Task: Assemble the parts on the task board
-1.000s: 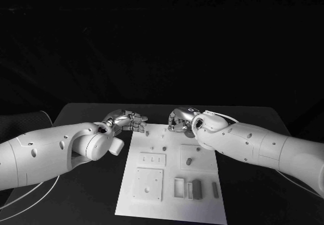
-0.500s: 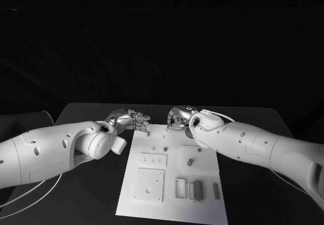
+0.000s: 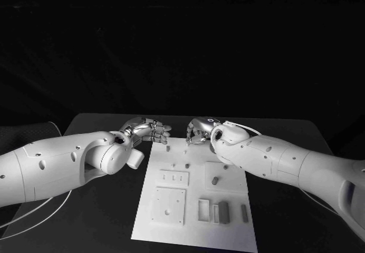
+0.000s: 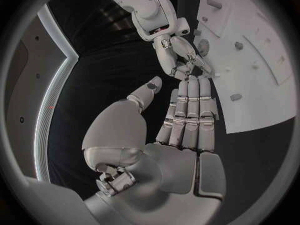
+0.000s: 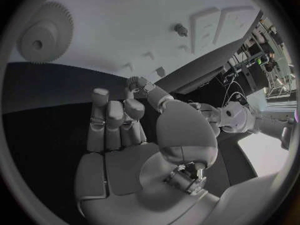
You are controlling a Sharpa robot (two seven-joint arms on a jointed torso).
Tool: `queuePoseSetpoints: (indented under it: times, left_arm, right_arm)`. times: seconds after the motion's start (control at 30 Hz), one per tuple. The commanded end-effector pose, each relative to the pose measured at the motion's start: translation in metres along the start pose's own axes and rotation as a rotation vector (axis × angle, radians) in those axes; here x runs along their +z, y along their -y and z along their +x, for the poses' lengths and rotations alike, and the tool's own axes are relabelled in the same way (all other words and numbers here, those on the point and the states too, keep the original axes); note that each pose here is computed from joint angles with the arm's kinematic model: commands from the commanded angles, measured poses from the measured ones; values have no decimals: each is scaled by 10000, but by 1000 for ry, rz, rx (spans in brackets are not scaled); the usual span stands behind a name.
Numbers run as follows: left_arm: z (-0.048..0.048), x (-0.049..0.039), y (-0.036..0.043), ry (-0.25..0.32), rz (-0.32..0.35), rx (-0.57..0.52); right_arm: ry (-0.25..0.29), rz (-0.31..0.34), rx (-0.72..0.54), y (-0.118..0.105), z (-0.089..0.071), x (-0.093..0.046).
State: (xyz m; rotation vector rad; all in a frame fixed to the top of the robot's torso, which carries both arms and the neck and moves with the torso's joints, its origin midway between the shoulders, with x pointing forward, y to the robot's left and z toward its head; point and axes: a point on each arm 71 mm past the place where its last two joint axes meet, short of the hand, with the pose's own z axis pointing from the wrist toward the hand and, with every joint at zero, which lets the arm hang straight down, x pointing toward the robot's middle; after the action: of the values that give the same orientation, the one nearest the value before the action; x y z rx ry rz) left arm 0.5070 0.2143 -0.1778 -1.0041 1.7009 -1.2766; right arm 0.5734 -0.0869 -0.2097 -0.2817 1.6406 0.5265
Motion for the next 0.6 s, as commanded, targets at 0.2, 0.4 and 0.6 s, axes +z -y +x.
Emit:
queuePoseSetpoints:
  times: [0.2, 0.4, 0.6]
  left_arm:
    - [32, 7, 52, -10, 19, 6]
    - [52, 9, 61, -15, 22, 6]
    - [46, 6, 69, -14, 23, 7]
  right_arm:
    - [-14, -14, -3, -37, 22, 27]
    - [-20, -11, -11, -34, 32, 34]
    - [-26, -13, -17, -44, 47, 32]
